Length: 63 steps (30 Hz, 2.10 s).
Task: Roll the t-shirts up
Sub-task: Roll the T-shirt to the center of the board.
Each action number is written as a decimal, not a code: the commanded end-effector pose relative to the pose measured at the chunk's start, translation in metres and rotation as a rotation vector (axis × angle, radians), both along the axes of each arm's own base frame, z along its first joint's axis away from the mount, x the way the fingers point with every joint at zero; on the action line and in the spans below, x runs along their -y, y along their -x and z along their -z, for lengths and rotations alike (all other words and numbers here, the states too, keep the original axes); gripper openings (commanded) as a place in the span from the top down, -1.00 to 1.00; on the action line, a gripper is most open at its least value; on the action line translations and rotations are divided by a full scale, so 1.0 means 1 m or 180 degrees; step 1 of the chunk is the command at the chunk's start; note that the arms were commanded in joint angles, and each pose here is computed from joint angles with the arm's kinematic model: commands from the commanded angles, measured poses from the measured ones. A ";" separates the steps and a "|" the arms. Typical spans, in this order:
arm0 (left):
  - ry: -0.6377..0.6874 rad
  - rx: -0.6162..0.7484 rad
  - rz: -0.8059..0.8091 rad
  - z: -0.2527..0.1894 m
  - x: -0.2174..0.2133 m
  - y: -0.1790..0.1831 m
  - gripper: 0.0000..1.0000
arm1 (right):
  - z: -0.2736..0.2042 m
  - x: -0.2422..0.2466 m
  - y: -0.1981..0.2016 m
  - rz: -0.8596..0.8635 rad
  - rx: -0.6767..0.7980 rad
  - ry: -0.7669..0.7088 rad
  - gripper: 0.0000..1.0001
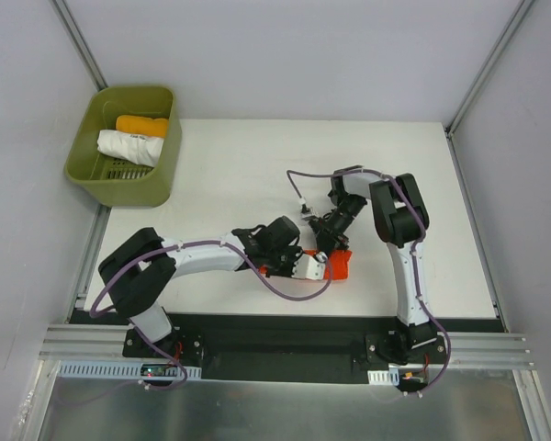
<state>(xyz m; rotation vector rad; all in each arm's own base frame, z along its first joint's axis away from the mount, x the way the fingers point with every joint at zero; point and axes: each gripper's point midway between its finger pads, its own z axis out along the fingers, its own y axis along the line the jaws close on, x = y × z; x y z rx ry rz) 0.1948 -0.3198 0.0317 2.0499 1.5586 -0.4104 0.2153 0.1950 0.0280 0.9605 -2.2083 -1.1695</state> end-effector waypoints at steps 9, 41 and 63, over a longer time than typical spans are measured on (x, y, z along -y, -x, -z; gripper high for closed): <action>0.0203 -0.1859 0.0166 -0.044 0.010 0.042 0.79 | -0.187 0.122 -0.132 0.1423 0.3344 -0.0452 -0.92; 0.0303 -0.2679 -0.0193 -0.039 0.028 0.021 0.41 | -0.082 0.026 0.063 -0.0942 0.4242 -0.1419 -0.92; 0.0367 -0.2869 -0.0360 -0.037 0.022 0.019 0.37 | -0.038 -0.004 0.025 -0.0687 0.4669 -0.0987 -0.92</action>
